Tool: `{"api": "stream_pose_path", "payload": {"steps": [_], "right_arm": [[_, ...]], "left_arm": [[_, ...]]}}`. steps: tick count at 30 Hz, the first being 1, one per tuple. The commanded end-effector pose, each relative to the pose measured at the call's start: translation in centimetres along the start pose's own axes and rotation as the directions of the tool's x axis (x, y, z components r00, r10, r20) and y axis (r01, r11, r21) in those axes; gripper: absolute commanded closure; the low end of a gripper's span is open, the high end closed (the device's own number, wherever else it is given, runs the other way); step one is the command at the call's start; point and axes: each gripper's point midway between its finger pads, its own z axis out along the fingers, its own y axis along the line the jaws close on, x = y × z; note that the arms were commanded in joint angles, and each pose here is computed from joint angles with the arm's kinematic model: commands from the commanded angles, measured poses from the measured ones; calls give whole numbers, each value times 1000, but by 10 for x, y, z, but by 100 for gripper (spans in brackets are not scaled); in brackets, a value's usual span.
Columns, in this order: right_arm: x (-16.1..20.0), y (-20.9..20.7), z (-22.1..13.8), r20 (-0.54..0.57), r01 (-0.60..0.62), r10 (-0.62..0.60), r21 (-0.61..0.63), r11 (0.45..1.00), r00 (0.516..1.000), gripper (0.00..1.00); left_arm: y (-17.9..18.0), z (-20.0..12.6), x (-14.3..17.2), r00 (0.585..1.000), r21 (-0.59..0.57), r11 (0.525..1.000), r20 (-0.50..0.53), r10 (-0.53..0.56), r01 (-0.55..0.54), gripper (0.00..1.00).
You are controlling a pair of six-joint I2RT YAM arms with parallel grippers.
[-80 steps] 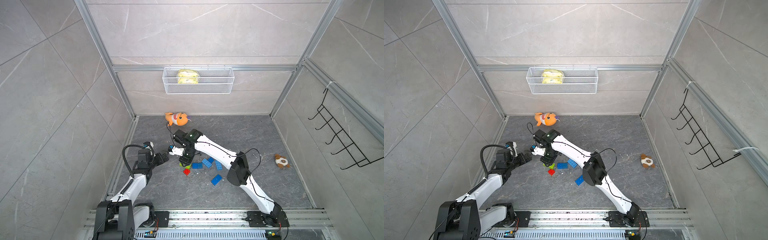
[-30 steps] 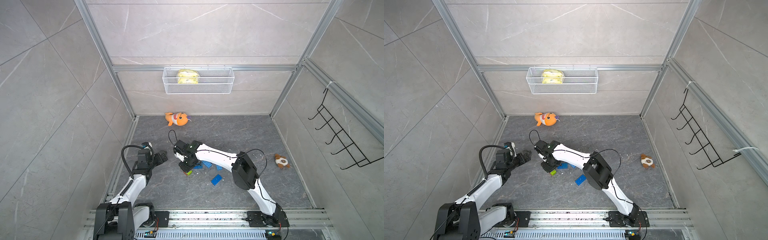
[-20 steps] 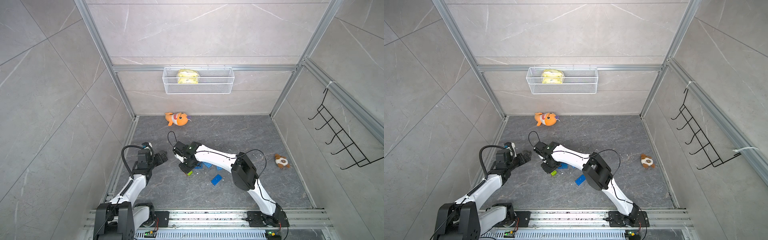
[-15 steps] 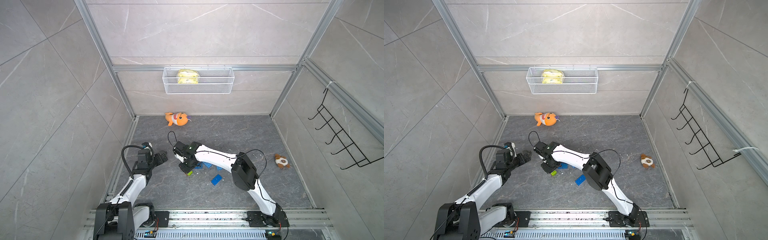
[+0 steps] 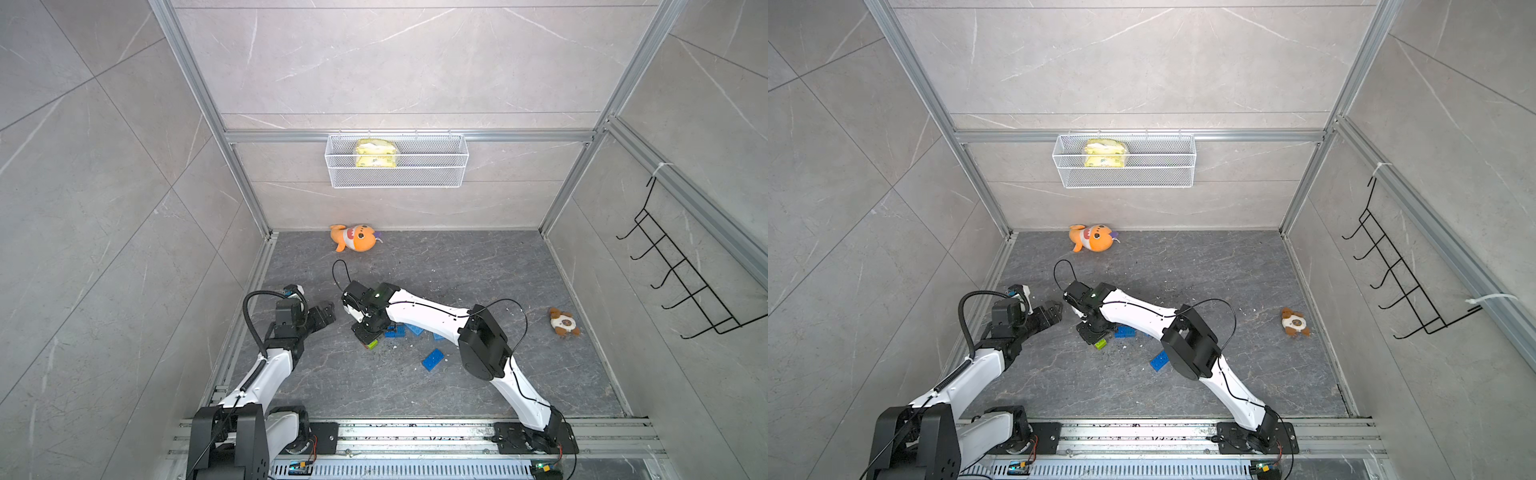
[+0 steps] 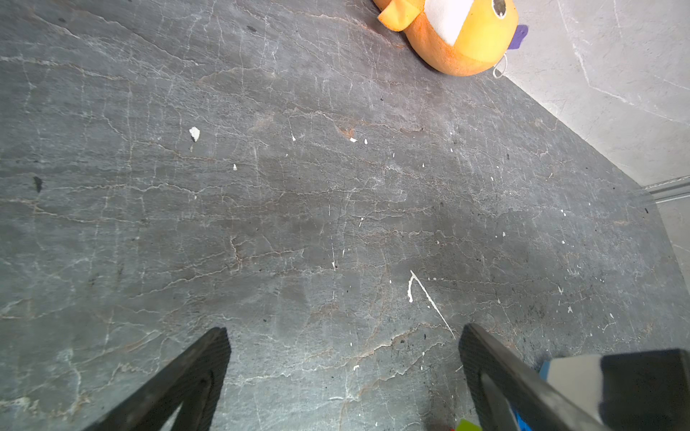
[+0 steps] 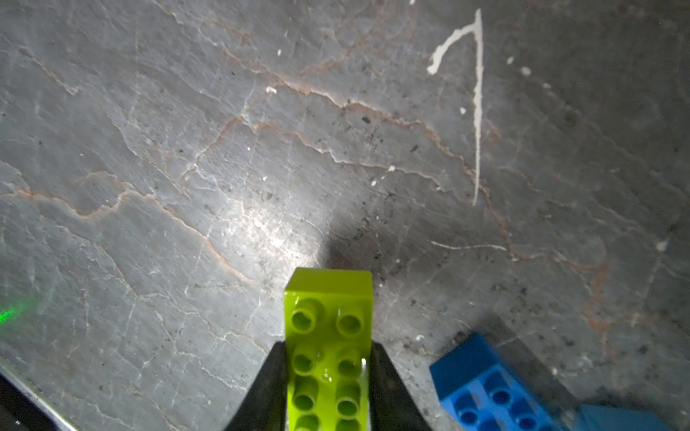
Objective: Assemble a heart with lego
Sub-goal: Assemble the lego brick with the lego brick, then pick up the lego brick from the center of the board.
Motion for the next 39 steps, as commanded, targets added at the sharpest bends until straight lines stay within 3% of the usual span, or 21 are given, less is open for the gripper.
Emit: {"api": "stream_pose_path", "payload": {"steps": [1,8,14,17,25,39], "right_arm": [[27,-23,6,-81,-14,24,111,994,996,80],[-5,-4,-24,24,-25,25,20,999,999,57],[-17,-10,-72,117,-16,14,14,1000,993,52],[-8,-34,-84,135,-47,44,16,999,990,52],[42,-103,-67,49,-73,70,64,995,996,58],[71,-134,-23,-100,-83,96,125,989,990,59]], "left_arm": [[0,0,-4,1000,2,1000,17,-13,13,0],[0,-2,-5,1000,4,1000,26,-9,9,0],[-3,-2,-5,1000,19,1000,30,-11,10,0],[-4,-2,-5,999,28,1000,29,-15,14,0],[-13,1,-3,1000,88,996,25,-13,10,0],[-17,3,-1,1000,110,994,12,-12,10,0]]}}
